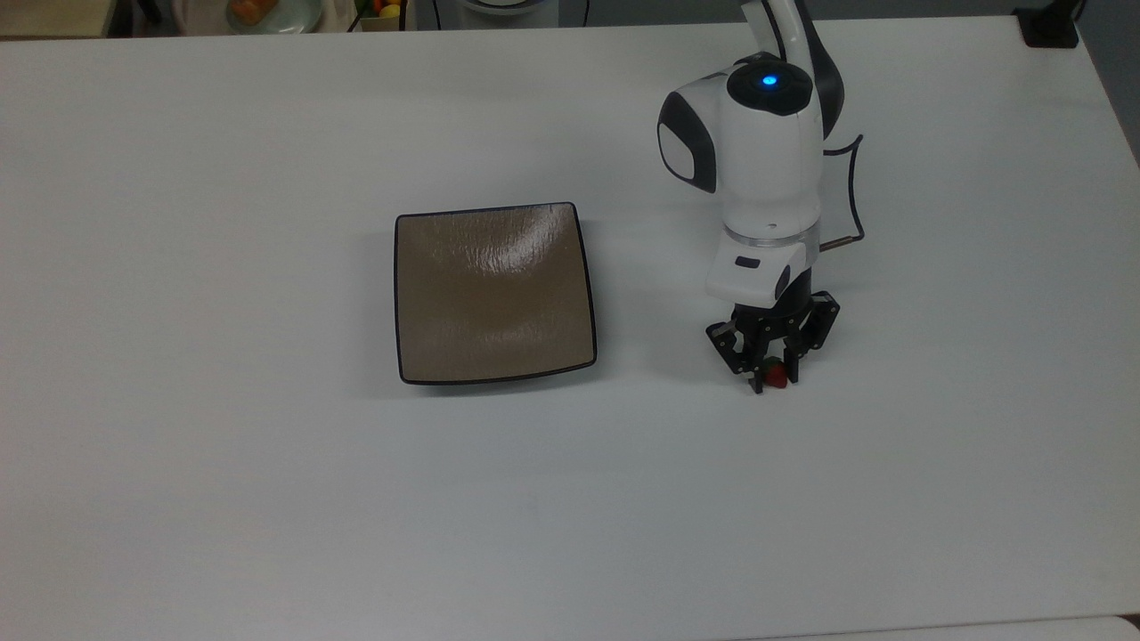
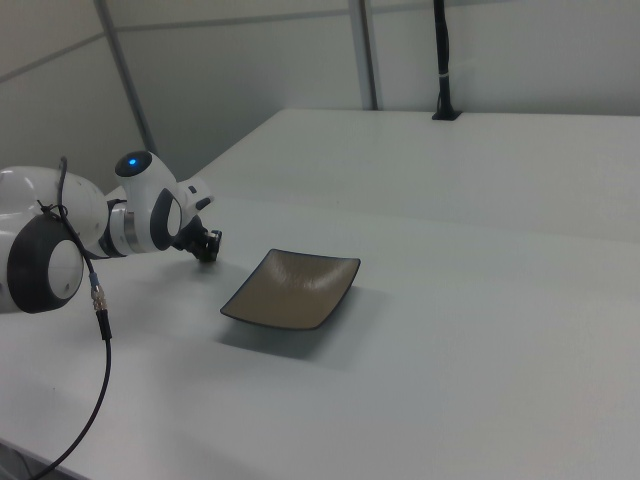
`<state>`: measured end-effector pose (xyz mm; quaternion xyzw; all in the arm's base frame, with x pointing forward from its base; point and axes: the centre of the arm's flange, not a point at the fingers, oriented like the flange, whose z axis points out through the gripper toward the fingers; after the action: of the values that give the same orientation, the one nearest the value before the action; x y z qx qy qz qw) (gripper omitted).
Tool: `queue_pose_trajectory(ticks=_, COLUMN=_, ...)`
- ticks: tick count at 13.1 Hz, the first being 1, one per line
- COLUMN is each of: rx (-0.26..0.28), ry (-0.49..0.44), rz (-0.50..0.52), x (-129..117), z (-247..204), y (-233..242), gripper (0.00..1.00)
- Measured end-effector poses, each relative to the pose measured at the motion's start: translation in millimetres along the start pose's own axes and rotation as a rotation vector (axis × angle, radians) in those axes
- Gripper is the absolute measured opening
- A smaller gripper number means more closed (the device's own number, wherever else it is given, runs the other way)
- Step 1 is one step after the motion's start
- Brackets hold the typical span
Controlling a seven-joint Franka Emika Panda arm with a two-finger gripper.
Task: Strawberries on a ceramic plate
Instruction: 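Close the gripper on the strawberry, then lift the strawberry and carry it toward the brown plate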
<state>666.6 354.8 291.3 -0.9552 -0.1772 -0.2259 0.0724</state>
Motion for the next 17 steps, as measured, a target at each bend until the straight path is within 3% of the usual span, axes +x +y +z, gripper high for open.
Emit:
queue_pose_trajectory(ticks=1, rx=0.0, ry=0.001, rz=-0.001, x=0, z=0, y=0, gripper=0.33)
queue_pose_trajectory(ticks=7, rx=-0.01, ry=-0.008, rz=0.003, x=14, z=-24, y=2, gripper=0.33)
queue_pose_trajectory(ticks=14, rx=-0.092, ry=-0.205, rz=0.062, x=40, z=-169, y=27, gripper=0.33)
queue_pose_trajectory(ticks=17, rx=-0.091, ry=-0.247, rz=0.118, x=41, z=-219, y=50, gripper=0.33)
